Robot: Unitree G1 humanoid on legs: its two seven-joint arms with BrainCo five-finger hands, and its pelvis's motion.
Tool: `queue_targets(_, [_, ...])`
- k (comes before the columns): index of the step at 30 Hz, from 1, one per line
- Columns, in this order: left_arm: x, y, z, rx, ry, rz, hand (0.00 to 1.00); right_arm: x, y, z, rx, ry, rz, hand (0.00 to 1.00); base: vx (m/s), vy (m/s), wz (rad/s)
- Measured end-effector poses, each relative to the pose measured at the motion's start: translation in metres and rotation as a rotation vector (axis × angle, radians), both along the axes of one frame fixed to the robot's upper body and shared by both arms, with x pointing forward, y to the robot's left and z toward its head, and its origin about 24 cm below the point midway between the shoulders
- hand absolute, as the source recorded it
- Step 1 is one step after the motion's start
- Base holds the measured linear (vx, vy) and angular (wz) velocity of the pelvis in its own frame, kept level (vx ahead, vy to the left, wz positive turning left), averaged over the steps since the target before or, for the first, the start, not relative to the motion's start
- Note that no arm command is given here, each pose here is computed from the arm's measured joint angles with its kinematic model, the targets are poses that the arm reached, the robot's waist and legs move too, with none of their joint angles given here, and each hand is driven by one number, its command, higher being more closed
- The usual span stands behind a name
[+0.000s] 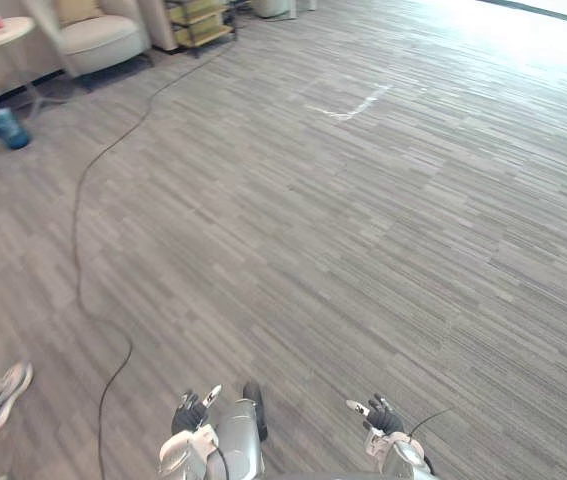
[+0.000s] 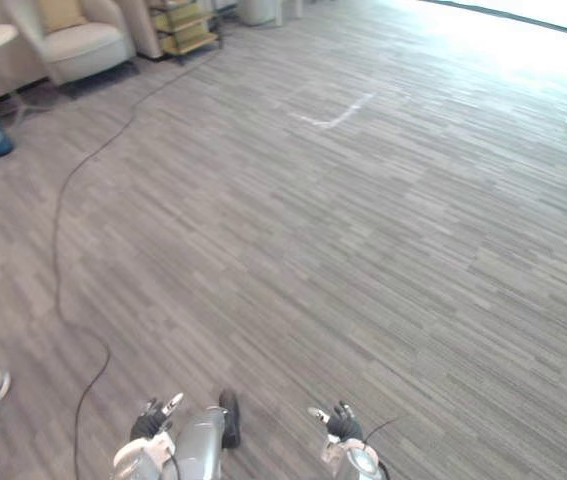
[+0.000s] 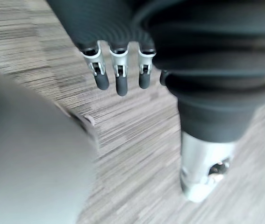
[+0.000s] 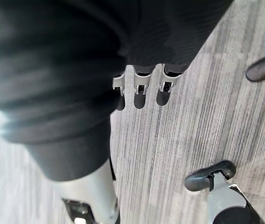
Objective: Pick up cushions and gather them together orderly.
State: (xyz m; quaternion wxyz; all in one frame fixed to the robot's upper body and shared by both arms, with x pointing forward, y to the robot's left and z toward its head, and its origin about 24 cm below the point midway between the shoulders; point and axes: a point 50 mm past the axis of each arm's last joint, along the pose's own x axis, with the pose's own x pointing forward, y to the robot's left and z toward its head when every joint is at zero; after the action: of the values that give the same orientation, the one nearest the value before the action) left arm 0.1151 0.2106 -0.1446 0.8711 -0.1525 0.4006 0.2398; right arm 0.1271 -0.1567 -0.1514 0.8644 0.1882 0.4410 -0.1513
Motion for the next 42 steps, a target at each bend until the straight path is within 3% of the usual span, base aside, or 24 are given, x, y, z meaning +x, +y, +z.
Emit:
queue_targets(4, [-0.005,0.005,-0.003,0.006,0.041,-0.004,0.0,0.002,-0.004,0.002,-0.013,-0.019,0.011,0.0,0.73,0.358,-0.72])
queue_targets(12, [0.015,-0.038,-0.008,-0.056,0.063,-0.197,0.0,0.014,-0.028,0.013,-0.071,-0.104,-0.031,0.0,0.63,0.088,0.12])
queue_targets(18, [0.008,-0.046,-0.01,-0.103,0.059,-0.112,0.0,0.005,-0.055,0.014,-0.14,-0.077,-0.019,0.0,0.73,-0.16,-0.07])
queue_targets(21, [0.01,-0.032,-0.006,-0.084,0.026,-0.046,0.0,0.015,-0.048,0.015,-0.118,-0.089,-0.018,0.0,0.63,-0.075,-0.67])
queue_targets(24, [0.007,-0.013,-0.001,-0.026,0.006,-0.036,0.0,0.016,-0.02,0.011,-0.047,-0.08,0.016,0.0,0.57,0.003,-1.04])
queue_targets(31, [-0.012,-0.01,-0.002,-0.057,-0.01,0.092,0.0,0.001,-0.005,0.003,-0.008,-0.025,0.037,0.0,0.75,0.29,-1.02])
queue_targets(33, [-0.012,0.003,-0.001,-0.025,0.0,0.083,0.0,-0.004,0.007,0.001,0.021,-0.01,0.068,0.0,0.81,0.403,-1.31])
queue_targets(36, [-0.013,0.008,-0.005,-0.011,0.05,0.059,0.0,0.002,0.0,0.005,0.005,-0.043,0.044,0.0,0.75,0.41,-0.56])
queue_targets(42, [0.005,-0.009,-0.005,-0.007,0.057,-0.105,0.0,0.007,-0.018,0.012,-0.04,-0.1,0.011,0.0,0.66,0.193,0.29])
